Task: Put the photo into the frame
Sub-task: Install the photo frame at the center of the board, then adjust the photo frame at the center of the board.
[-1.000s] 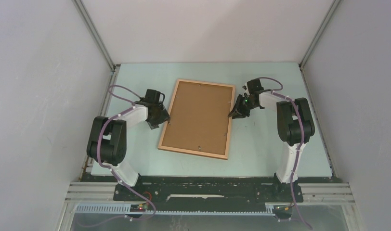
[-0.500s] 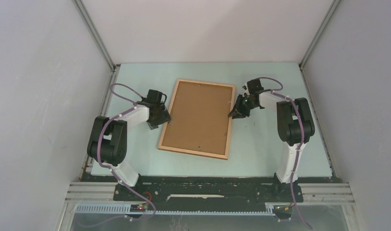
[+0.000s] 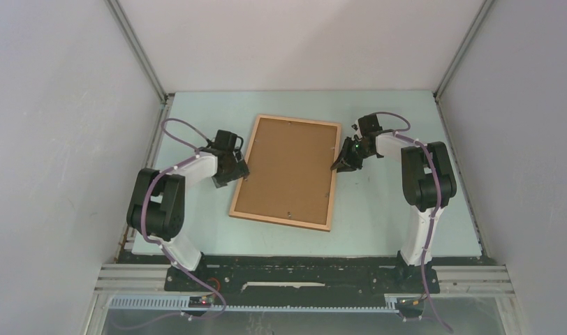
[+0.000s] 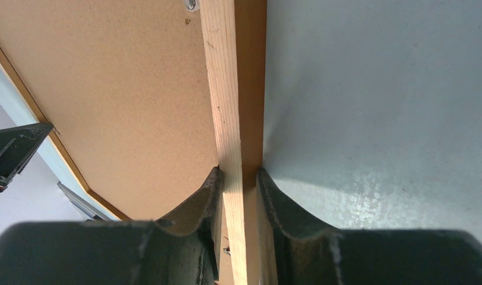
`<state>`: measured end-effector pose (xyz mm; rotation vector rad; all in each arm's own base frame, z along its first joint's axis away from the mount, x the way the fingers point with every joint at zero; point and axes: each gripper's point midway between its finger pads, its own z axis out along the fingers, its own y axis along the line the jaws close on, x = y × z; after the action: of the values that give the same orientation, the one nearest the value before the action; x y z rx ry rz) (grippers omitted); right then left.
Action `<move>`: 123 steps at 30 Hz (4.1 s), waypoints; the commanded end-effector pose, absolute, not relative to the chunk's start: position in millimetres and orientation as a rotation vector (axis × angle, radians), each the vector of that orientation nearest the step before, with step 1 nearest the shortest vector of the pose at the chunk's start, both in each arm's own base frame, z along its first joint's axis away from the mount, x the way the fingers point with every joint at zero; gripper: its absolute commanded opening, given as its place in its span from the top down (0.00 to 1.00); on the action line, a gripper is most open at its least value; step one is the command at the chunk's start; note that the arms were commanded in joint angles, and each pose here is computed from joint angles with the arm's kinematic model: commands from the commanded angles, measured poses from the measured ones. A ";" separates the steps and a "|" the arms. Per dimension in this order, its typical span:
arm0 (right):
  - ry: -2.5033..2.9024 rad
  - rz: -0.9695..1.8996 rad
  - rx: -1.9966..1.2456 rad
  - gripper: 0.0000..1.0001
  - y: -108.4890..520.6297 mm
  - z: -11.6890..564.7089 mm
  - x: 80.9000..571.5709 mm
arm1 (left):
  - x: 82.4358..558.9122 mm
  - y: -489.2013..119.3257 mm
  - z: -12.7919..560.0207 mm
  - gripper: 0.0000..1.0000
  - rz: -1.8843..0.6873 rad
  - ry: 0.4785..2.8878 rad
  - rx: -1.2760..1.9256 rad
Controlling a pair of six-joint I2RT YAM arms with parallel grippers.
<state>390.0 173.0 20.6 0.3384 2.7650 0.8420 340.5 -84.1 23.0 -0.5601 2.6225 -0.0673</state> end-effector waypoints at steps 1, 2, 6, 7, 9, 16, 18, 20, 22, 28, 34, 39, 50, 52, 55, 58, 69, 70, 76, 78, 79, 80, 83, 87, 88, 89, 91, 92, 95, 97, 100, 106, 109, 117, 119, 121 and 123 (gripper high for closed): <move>2.779 0.813 0.328 0.86 171.7 16.7 392.3 | 327.4 -81.6 14.0 0.19 0.004 2.697 -0.481; 2.779 0.816 0.330 0.86 171.6 16.1 392.4 | 327.5 -82.0 13.9 0.19 0.003 2.701 -0.476; 2.780 0.814 0.328 0.86 171.3 16.7 392.2 | 327.9 -80.8 14.6 0.18 0.019 2.710 -0.471; 2.779 0.814 0.327 0.86 171.3 17.0 392.2 | 327.1 -80.2 14.3 0.19 0.025 2.711 -0.470; 2.779 0.819 0.330 0.86 171.5 16.8 392.4 | 324.5 -77.9 13.2 0.23 0.037 2.710 -0.478; 2.778 0.815 0.330 0.86 170.9 16.9 392.8 | 320.3 -74.5 9.7 0.52 0.059 2.713 -0.489; 2.781 0.821 0.333 0.86 171.4 16.0 392.2 | 321.9 -75.9 10.4 0.53 0.050 2.710 -0.493; 2.784 0.818 0.333 0.86 171.4 15.5 391.6 | 324.9 -77.3 13.0 0.51 0.041 2.705 -0.493; 2.780 0.816 0.331 0.86 171.0 16.6 392.4 | 327.9 -77.1 18.3 0.46 0.041 2.690 -0.498; 2.779 0.822 0.332 0.86 171.0 16.4 392.6 | 340.5 -73.4 46.3 0.25 0.068 2.643 -0.489; 2.781 0.828 0.332 0.86 171.7 15.7 392.2 | 329.4 -76.1 63.9 0.15 0.003 2.613 -0.505; 2.777 0.828 0.333 0.86 171.2 16.6 393.1 | 298.6 -73.1 66.9 0.13 -0.039 2.615 -0.522; 2.782 0.833 0.331 0.86 172.5 15.9 391.7 | 310.6 -85.9 59.6 0.21 -0.091 2.642 -0.479; 2.785 0.834 0.335 0.86 171.7 15.3 391.2 | 313.3 -87.5 52.4 0.21 -0.088 2.653 -0.485; 2.781 0.831 0.333 0.86 171.4 16.0 392.3 | 315.4 -87.0 41.2 0.24 -0.072 2.666 -0.496; 2.781 0.834 0.330 0.86 172.3 16.0 391.9 | 321.8 -87.5 37.4 0.30 -0.071 2.647 -0.514; 2.781 0.840 0.330 0.86 172.7 15.6 392.0 | 335.2 -87.7 29.5 0.33 -0.049 2.636 -0.543; 2.780 0.842 0.330 0.86 172.6 15.7 392.4 | 336.1 -86.9 29.8 0.33 -0.043 2.632 -0.546; 2.779 0.843 0.330 0.86 172.9 15.9 392.5 | 337.0 -81.7 24.7 0.44 -0.007 2.633 -0.558; 2.782 0.843 0.332 0.86 172.8 15.0 392.0 | 336.6 -78.8 23.7 0.49 0.007 2.627 -0.571; 2.781 0.844 0.331 0.86 172.5 15.1 392.0 | 336.8 -77.3 23.8 0.52 0.012 2.622 -0.576; 2.781 0.843 0.330 0.86 172.6 15.1 392.1 | 336.7 -75.6 23.3 0.56 0.018 2.619 -0.583; 2.781 0.845 0.331 0.86 172.8 15.3 392.0 | 338.9 -77.0 23.8 0.60 -0.007 2.615 -0.592; 2.781 0.849 0.332 0.86 172.9 15.6 392.1 | 334.2 -81.7 24.3 0.60 -0.046 2.630 -0.576; 2.780 0.848 0.331 0.86 172.9 15.4 392.1 | 331.7 -81.5 25.8 0.60 -0.049 2.631 -0.572; 2.781 0.849 0.330 0.86 173.1 15.1 392.3 | 328.4 -80.9 27.9 0.59 -0.052 2.631 -0.564; 2.780 0.850 0.331 0.86 173.1 15.2 392.3 | 319.1 -78.4 32.2 0.56 -0.052 2.632 -0.548; 2.781 0.850 0.330 0.86 173.1 15.1 392.2 | 314.1 -76.7 34.9 0.53 -0.051 2.630 -0.542; 2.781 0.846 0.332 0.86 172.7 15.3 392.1 | 294.2 -74.0 40.4 0.40 -0.067 2.634 -0.529; 2.780 0.845 0.332 0.86 172.4 15.2 392.3 | 279.8 -74.1 44.1 0.29 -0.084 2.630 -0.520; 2.779 0.843 0.332 0.86 172.1 15.9 392.7 | 258.4 -72.7 52.9 0.17 -0.099 2.616 -0.536; 2.779 0.836 0.334 0.84 172.0 16.6 392.4 | 213.8 -104.6 45.3 0.16 -0.279 2.634 -0.691; 2.780 0.833 0.334 0.83 172.0 16.6 392.0 | 200.4 -136.9 46.9 0.18 -0.441 2.601 -0.750; 2.780 0.828 0.329 0.83 172.1 17.9 391.7 | 196.2 -197.3 55.7 0.22 -0.730 2.481 -0.864; 2.780 0.822 0.329 0.84 171.5 18.1 391.8 | 201.8 -202.9 54.6 0.21 -0.729 2.489 -0.838; 2.778 0.815 0.330 0.84 171.1 18.2 390.9 | 210.1 -211.7 56.8 0.21 -0.720 2.508 -0.795; 2.774 0.810 0.336 0.85 170.3 18.8 389.9 | 215.5 -218.5 54.8 0.21 -0.698 2.543 -0.748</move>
<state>389.8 174.0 20.5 0.3363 2.7704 0.8513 189.9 -192.5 38.2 -0.7760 2.5796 -0.6191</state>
